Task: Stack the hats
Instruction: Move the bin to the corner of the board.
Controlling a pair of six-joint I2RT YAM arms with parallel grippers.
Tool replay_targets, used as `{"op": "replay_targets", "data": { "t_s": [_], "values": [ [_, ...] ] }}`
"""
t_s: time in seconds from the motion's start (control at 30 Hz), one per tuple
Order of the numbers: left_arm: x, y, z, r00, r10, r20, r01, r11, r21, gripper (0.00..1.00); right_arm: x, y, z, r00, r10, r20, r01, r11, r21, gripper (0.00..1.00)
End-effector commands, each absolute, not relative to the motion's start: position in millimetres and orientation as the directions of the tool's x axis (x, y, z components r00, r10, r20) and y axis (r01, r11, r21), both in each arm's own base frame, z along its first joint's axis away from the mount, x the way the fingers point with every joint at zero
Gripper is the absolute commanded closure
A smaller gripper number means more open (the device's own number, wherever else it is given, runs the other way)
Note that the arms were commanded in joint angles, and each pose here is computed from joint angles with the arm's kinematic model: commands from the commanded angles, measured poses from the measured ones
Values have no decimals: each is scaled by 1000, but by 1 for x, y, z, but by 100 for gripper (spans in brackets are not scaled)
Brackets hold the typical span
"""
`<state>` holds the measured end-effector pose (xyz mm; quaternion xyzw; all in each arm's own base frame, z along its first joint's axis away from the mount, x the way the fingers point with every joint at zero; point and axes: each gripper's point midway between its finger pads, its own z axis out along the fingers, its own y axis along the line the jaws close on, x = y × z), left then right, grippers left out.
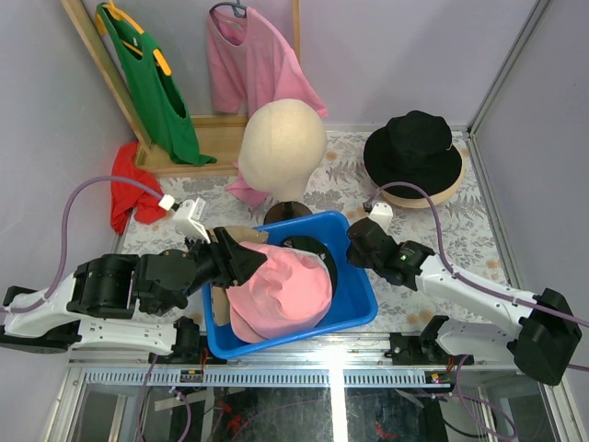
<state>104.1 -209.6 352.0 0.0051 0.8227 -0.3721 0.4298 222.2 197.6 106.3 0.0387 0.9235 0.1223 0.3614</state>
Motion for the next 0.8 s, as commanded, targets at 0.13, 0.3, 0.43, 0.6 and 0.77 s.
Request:
{"op": "replay_targets", "data": {
  "t_s": [0.13,0.3,0.43,0.6,0.77],
  "values": [
    [105,-204,365,-607,-314,-730,357,713,-604,57,253,236,112,-687,498,-529,185,824,536,100],
    [106,-202,366,-600,-306,-739,366,717,-594,57,269,230,116,-633,578,-515,248,782,572,100],
    [105,-202,363,-604,-304,-736,364,716,-595,57,279,238,118,-618,611,-495,270,756,596,100],
    [104,-198,362,-609,-314,-728,361,708,-607,57,291,237,128,-580,643,-500,290,736,611,100],
    [103,-194,358,-619,-330,-713,347,699,-625,57,298,251,133,-592,649,-478,294,726,621,100]
  ]
}}
